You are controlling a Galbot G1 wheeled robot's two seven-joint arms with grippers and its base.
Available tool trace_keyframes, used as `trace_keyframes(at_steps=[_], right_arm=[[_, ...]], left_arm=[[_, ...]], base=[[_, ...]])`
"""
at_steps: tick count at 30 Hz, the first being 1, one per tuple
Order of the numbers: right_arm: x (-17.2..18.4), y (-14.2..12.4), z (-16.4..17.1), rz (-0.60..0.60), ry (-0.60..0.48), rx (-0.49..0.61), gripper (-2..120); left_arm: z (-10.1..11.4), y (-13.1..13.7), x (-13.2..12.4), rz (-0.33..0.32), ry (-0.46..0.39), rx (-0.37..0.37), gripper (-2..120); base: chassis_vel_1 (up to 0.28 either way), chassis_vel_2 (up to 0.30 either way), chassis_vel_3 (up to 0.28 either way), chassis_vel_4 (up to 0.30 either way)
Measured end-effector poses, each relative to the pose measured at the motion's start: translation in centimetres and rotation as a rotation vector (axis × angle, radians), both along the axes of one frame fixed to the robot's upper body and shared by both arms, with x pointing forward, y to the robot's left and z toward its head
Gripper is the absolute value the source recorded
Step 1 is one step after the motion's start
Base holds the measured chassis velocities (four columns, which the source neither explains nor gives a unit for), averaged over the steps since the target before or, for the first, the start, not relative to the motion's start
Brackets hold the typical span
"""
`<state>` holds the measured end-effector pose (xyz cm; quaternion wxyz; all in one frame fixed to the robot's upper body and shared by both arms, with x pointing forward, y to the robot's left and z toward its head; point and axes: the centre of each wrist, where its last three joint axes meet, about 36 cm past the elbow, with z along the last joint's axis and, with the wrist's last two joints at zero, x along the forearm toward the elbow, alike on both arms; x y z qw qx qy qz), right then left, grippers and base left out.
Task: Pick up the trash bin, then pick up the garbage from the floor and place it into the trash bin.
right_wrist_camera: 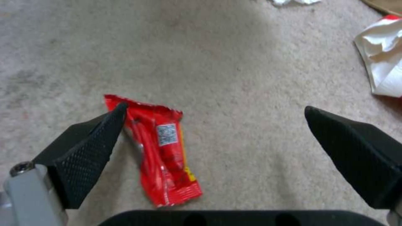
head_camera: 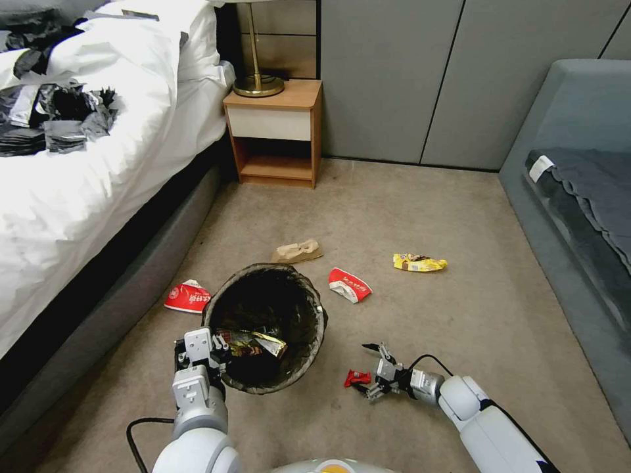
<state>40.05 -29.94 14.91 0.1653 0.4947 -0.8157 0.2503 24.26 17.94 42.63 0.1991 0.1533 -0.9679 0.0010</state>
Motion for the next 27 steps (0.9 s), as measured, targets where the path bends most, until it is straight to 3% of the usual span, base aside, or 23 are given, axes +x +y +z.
trace_keyframes(at_steps=[27], right_arm=[[-0.7, 1.5, -2.0, -0.018, 0.046, 0.016, 100]], left_arm=[[-0.2, 0.0, 0.4, 0.006, -0.006, 0.001, 0]], base=[[0.000, 0.000, 0.000, 0.000]])
